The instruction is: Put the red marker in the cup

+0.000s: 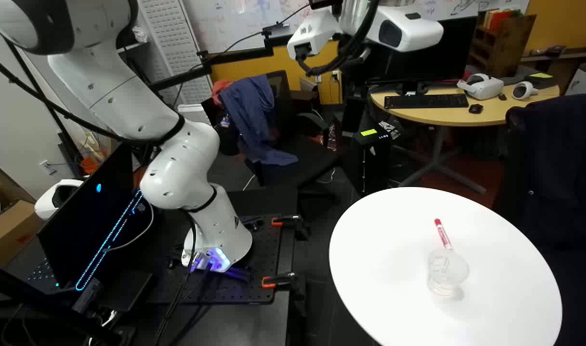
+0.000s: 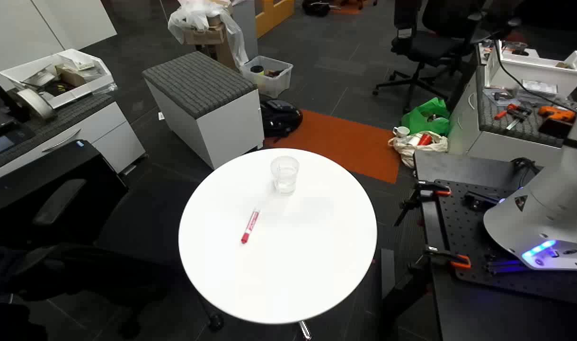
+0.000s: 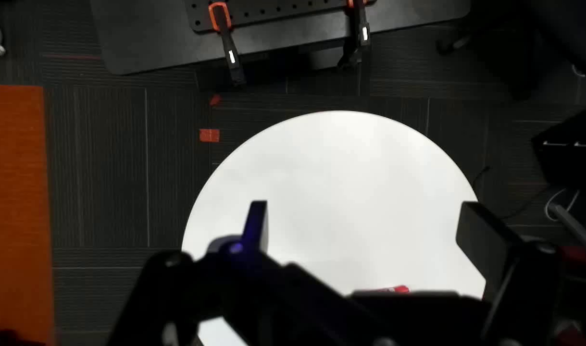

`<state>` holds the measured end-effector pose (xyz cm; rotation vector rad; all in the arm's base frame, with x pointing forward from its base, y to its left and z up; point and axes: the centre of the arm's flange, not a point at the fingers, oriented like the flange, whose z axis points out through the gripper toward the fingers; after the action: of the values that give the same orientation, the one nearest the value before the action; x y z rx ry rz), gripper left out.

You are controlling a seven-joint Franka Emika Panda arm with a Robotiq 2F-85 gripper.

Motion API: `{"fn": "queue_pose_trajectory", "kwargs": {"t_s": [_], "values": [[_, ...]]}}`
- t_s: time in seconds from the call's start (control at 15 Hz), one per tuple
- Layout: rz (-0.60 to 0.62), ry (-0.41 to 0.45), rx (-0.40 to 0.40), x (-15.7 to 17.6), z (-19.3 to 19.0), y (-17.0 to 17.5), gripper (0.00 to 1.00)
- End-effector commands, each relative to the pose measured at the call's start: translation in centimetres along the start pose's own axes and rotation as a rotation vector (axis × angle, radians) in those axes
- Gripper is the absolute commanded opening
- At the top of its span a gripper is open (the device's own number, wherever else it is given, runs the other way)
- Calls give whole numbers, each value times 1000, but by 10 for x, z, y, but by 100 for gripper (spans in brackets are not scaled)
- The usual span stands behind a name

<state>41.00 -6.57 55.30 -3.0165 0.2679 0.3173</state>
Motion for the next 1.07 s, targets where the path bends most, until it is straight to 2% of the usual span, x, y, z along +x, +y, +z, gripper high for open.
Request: {"fn": "queue_pose_trajectory", "kwargs": {"t_s": [0.0,0.6,1.0], "values": [[0,0,0,0,0,0,100],[2,4,-6,2,1,-1,100],[13,27,-34,20,6,-4,100]]}}
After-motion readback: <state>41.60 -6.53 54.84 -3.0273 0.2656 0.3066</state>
